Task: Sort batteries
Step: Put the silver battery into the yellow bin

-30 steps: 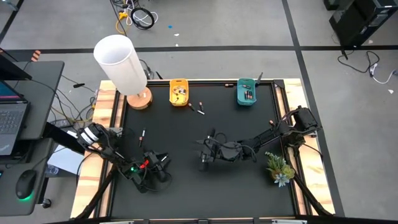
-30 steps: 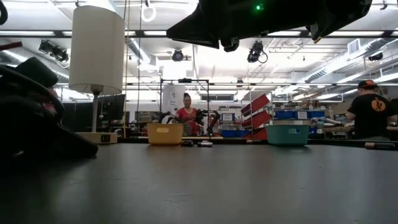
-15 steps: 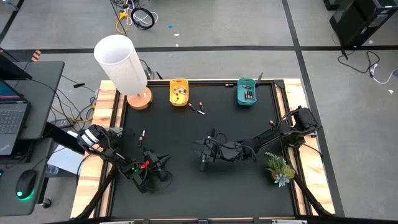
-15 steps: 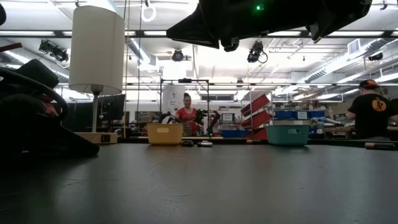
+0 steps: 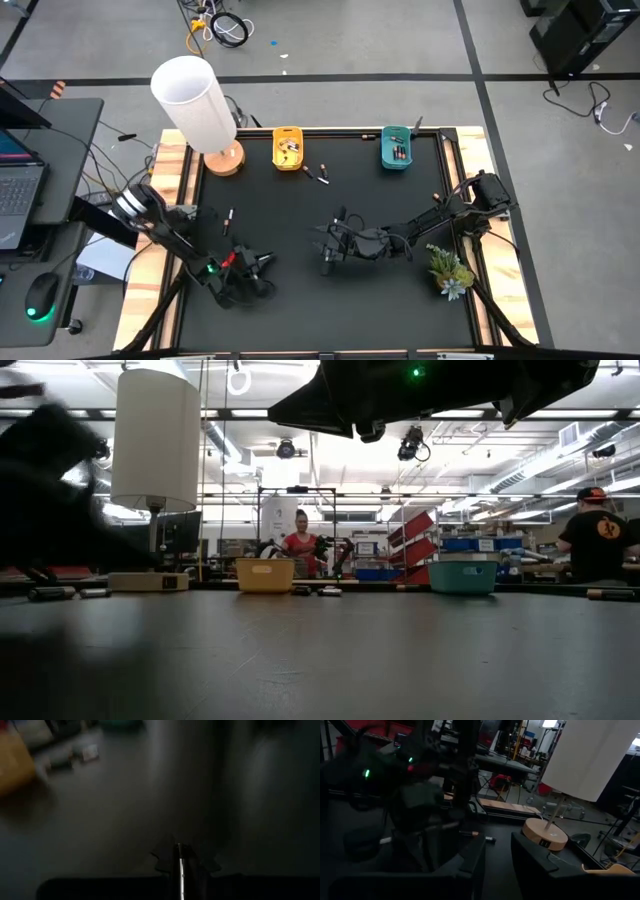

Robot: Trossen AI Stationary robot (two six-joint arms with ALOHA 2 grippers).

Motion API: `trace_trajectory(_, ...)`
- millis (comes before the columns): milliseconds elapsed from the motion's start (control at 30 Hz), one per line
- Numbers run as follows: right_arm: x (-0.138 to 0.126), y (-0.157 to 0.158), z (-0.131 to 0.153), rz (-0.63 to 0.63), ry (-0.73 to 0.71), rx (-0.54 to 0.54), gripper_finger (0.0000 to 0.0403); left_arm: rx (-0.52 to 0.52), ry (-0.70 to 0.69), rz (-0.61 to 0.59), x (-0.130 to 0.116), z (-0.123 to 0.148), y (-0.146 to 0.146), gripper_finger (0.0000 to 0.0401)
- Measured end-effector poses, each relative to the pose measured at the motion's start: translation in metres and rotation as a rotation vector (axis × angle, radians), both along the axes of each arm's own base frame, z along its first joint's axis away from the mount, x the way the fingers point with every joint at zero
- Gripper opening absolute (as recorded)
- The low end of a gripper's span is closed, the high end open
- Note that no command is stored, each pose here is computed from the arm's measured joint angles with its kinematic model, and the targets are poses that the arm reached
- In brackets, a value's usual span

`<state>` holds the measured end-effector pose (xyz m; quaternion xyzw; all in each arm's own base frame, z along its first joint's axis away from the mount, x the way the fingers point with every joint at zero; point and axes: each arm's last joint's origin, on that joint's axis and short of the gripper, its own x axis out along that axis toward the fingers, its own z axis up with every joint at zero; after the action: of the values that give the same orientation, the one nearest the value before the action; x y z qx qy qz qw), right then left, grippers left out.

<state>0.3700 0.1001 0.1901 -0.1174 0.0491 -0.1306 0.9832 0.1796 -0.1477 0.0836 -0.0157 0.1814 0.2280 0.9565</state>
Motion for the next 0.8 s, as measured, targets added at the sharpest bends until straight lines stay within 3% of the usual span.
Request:
trace_trajectory(167,0.000,0.000,0.000,-0.004,0.003,-0.002,0.0101,0.303,0.088,-0.067,0.006,0.023,0.007,0.0029)
trace_trajectory(300,0.000,-0.001,-0.002,-0.008,0.015,0.001,0.0101,0.653,0.277,-0.178,0.009,0.027,0.011,0.0029)
trace_trajectory(433,0.000,-0.002,-0.004,-0.013,0.038,0.007,0.0101,0.898,0.426,-0.264,0.011,0.027,0.014,0.0029)
trace_trajectory(633,0.000,-0.002,-0.006,-0.015,0.048,0.022,0.0101,1.024,0.505,-0.295,0.014,0.027,0.017,0.0029)
trace_trajectory(800,0.000,-0.001,-0.006,-0.014,0.046,0.029,0.0101,0.979,0.469,-0.195,0.026,0.034,0.027,0.0029)
